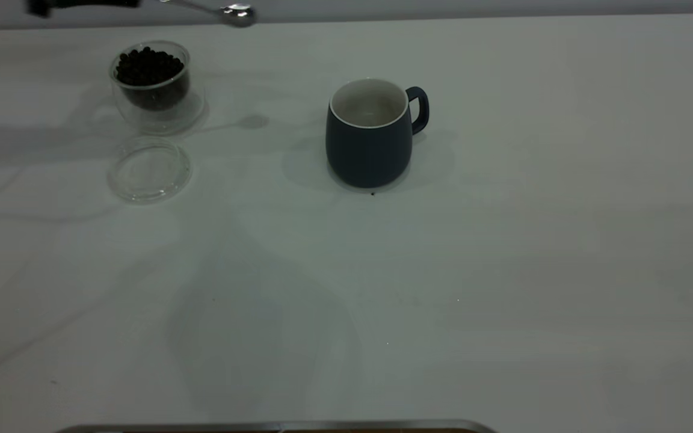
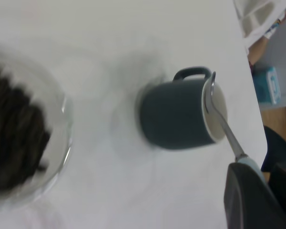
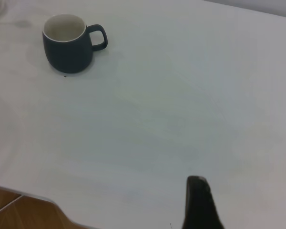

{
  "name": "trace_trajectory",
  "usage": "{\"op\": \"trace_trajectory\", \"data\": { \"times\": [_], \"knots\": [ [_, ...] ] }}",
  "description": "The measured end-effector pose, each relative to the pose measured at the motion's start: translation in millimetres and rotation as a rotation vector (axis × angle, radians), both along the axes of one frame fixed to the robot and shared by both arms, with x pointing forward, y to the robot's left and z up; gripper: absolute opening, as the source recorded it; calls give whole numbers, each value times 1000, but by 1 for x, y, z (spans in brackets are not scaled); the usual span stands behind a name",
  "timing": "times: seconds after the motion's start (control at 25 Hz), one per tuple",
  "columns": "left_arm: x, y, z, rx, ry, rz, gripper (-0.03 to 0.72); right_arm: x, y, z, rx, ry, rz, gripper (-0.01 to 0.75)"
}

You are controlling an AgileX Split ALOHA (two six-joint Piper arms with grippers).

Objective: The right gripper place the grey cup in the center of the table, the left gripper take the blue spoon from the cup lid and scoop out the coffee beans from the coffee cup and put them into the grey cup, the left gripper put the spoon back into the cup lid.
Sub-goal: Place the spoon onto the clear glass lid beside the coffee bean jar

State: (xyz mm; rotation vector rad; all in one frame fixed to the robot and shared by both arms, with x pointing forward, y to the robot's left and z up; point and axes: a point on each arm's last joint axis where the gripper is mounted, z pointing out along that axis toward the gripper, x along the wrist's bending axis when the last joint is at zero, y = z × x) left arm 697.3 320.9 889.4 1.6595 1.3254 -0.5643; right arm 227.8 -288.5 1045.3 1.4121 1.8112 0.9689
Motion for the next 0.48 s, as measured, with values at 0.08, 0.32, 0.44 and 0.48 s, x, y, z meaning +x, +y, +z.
{"op": "trace_trajectory", "data": {
  "times": [0.08, 0.32, 0.44, 0.48],
  "knots": [
    [-10, 16, 2, -6, 34, 41, 121, 0, 0, 0, 0, 0, 0, 511],
    [-41, 82, -16, -3, 154, 193, 121, 0, 0, 0, 0, 0, 0, 511],
    [-55, 99, -26, 33, 199, 196, 121, 0, 0, 0, 0, 0, 0, 511],
    [-58, 102, -30, 36, 213, 197, 121, 0, 0, 0, 0, 0, 0, 511]
  ]
}}
